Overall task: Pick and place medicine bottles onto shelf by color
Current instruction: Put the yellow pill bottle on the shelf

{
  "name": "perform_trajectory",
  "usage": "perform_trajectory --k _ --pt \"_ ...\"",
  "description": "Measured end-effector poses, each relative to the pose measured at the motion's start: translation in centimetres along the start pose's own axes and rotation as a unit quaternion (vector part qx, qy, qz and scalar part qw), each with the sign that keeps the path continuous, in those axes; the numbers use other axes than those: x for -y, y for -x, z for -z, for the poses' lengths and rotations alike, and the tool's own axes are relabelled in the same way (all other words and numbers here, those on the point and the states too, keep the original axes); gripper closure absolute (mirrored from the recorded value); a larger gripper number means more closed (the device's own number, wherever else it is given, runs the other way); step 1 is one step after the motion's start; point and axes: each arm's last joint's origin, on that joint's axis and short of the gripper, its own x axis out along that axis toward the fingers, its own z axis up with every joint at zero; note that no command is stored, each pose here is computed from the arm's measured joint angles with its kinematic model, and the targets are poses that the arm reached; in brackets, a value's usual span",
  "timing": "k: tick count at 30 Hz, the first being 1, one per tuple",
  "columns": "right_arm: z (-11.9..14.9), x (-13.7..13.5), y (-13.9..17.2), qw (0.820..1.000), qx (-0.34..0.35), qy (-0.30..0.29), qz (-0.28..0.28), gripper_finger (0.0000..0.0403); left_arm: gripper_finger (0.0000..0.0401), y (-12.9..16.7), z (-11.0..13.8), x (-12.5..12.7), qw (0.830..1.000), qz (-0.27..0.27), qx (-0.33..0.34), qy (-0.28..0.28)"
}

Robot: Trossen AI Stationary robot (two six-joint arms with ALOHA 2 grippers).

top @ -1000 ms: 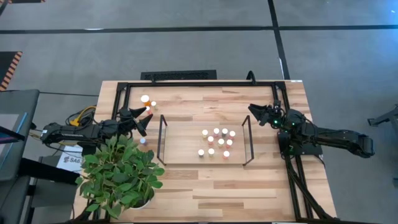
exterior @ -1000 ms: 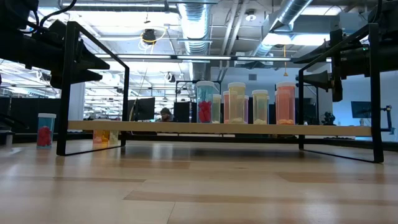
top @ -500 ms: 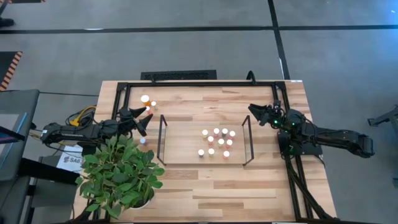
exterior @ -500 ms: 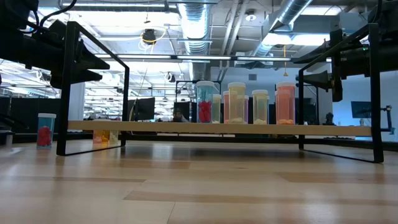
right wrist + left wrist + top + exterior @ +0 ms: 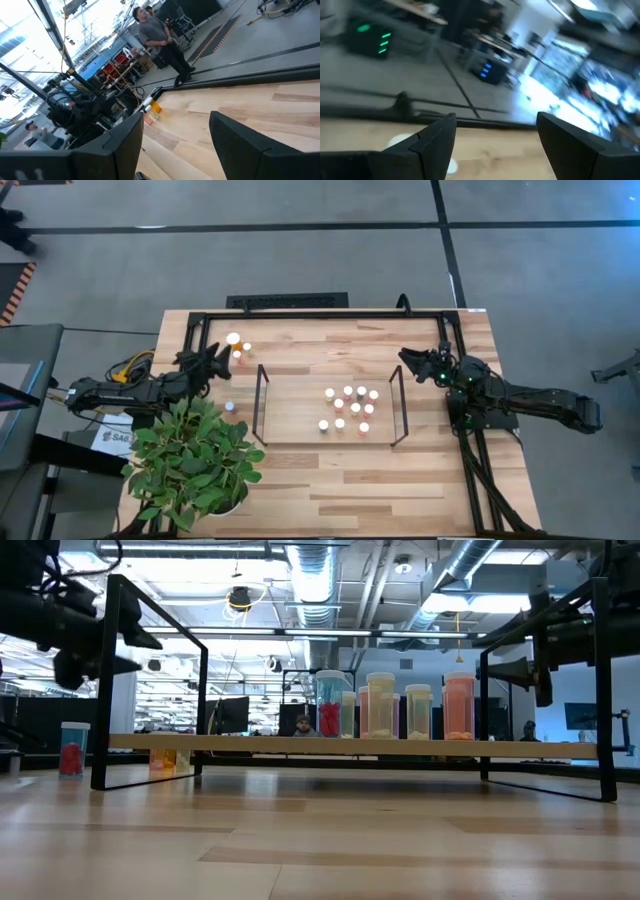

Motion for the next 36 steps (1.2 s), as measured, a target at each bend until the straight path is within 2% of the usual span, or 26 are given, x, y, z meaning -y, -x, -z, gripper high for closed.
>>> perform_trajectory --k 4,10,17,21,27,36 --pt "0.2 0.2 0.0 1.000 -0.009 0.003 0.009 0.0154 0.0137 0.0 0.2 -0.5 0.997 -0.046 0.019 0.052" --pt "0.5 0.4 0.0 0.999 -0.024 0.008 0.022 0.0154 0.0137 -0.1 0.3 -0.9 0.992 -0.083 0.040 0.088" --pt "0.9 0.8 0.1 0.998 -0.044 0.014 0.041 0.0154 0.0137 -0.4 0.1 -1.2 0.989 -0.107 0.057 0.091" --pt "1.1 1.0 0.1 0.997 -0.055 0.017 0.050 0.0154 0.0137 -0.6 -0.6 -1.0 0.988 -0.093 0.062 0.109" --pt "1.3 1.3 0.2 0.995 -0.069 0.022 0.063 0.0154 0.0137 -0.6 -2.9 -0.1 0.994 -0.064 0.051 0.068" --pt "1.6 1.6 0.3 0.993 -0.085 0.027 0.078 0.0154 0.0137 -0.9 -5.8 1.8 0.997 -0.042 0.036 0.059"
